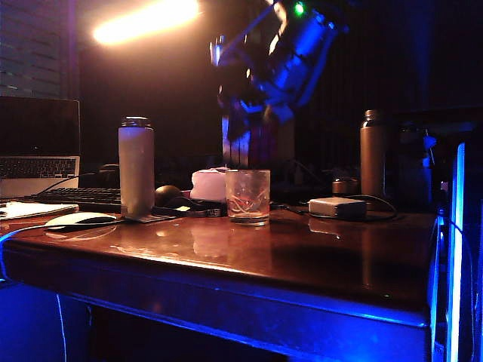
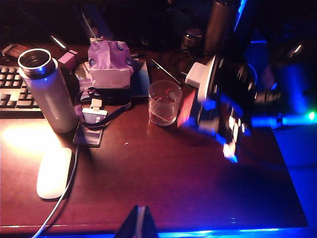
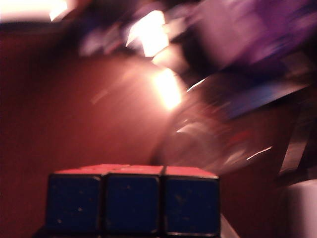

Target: Stack the Rubik's Cube on top of the glass cup.

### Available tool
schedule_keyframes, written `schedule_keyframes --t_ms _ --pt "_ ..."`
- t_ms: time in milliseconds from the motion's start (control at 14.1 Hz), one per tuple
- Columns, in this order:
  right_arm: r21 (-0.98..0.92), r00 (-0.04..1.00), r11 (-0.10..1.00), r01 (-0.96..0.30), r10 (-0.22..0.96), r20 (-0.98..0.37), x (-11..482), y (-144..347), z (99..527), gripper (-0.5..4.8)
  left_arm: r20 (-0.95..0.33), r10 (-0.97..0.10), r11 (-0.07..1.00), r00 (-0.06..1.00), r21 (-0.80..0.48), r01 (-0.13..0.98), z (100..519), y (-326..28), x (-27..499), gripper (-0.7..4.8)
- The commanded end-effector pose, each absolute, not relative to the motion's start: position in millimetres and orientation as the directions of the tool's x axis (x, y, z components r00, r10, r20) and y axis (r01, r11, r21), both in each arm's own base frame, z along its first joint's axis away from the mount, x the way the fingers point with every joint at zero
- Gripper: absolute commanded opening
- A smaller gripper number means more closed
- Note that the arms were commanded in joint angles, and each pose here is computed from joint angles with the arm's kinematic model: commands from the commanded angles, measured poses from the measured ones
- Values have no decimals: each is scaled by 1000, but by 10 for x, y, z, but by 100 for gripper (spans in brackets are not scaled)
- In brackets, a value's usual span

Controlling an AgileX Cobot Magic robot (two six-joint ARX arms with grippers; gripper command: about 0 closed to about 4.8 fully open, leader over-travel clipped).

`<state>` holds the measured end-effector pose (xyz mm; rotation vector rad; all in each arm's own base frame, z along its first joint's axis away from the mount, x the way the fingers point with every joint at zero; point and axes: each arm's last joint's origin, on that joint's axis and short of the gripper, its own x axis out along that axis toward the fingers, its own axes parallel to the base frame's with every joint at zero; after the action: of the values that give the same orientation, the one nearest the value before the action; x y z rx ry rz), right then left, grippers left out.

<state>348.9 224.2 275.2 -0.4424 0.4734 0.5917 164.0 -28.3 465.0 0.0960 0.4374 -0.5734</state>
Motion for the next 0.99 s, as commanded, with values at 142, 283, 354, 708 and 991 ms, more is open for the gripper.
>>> schedule_keyframes --t_ms 142,283,354,708,991 --pt "-290 847 812 -506 403 -348 3625 2190 2980 242 -416 -509 835 753 -26 550 4671 -283 1626 -3" --pt "-290 871 830 -477 400 -287 3697 2154 3008 241 -420 -509 835 751 -28 550 4667 -283 1624 -3" --pt "-289 878 836 -466 396 -269 3740 2141 2989 242 -420 -509 835 751 -28 550 4667 -283 1623 -3" --pt "-282 885 845 -453 389 -257 4003 2131 2871 241 -427 -509 835 748 -33 549 4659 -282 1620 -3" --pt "-270 888 850 -452 398 -231 4288 2218 2969 241 -433 -508 835 745 -36 549 4652 -282 1618 -3"
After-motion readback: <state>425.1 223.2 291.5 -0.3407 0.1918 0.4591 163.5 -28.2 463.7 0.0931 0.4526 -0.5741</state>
